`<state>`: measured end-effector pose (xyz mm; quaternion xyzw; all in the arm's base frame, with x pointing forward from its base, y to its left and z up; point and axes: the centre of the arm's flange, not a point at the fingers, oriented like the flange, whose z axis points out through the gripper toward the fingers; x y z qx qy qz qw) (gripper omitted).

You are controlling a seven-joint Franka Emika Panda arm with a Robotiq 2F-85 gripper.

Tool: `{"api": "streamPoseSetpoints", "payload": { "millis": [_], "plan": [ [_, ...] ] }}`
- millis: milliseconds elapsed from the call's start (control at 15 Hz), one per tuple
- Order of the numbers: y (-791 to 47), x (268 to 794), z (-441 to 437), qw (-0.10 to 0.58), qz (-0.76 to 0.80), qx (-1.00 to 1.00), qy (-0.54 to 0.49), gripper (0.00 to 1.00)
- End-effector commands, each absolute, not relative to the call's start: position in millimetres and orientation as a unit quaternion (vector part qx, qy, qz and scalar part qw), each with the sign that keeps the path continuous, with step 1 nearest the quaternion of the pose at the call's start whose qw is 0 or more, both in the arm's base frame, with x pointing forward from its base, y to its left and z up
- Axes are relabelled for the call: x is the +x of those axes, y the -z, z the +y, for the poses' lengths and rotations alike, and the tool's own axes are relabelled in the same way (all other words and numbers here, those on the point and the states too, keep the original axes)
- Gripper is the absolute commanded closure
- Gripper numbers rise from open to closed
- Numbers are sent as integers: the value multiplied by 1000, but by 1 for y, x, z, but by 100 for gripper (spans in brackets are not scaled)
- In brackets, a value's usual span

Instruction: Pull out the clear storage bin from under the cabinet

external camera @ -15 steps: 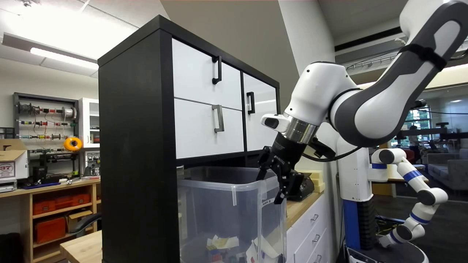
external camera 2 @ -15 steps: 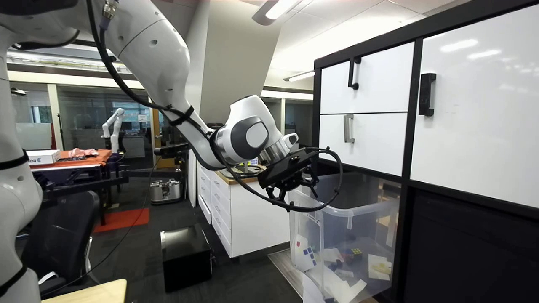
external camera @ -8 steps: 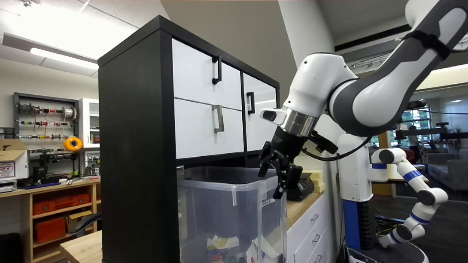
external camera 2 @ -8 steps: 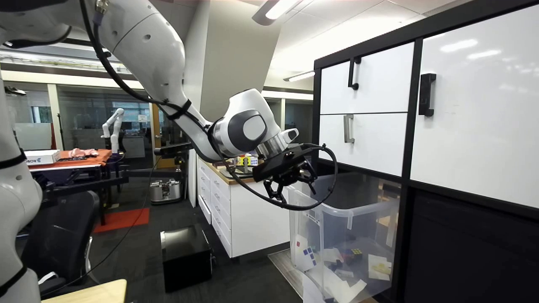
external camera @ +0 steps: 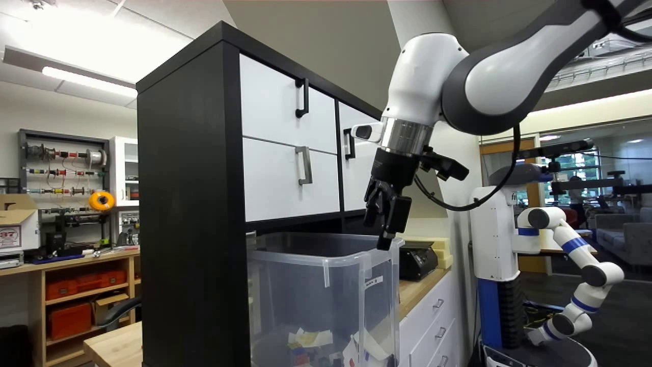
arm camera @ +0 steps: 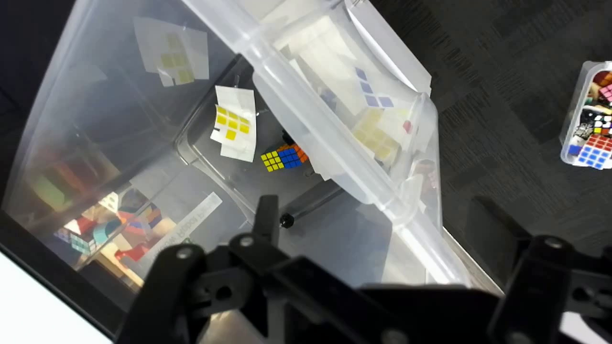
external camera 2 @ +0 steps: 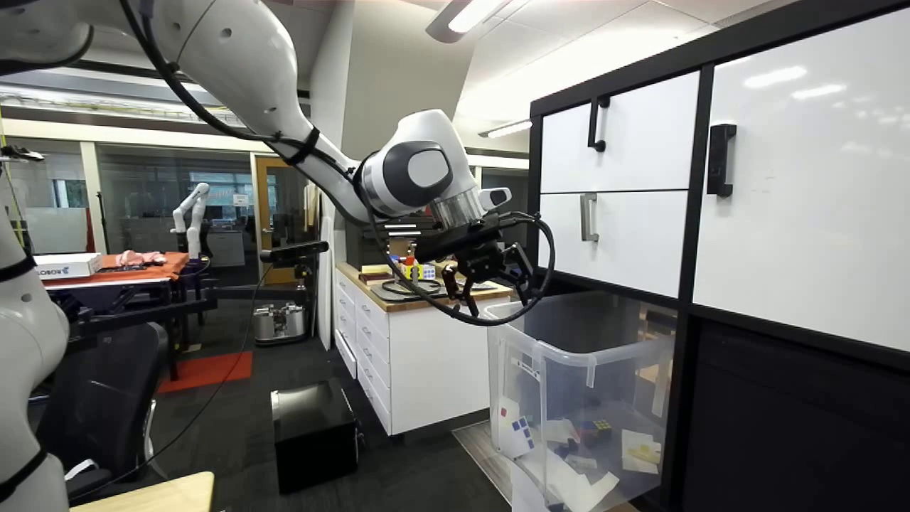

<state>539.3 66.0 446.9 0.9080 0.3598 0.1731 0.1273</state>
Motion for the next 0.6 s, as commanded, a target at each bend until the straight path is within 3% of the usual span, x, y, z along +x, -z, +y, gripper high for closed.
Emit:
{"api": "streamPoseSetpoints", "payload": {
  "millis": [0,533],
  "plan": [
    [-471,546,67,111,292,941,-133,0],
    [-471,546,57,92,227,965,-94,0]
  ]
}}
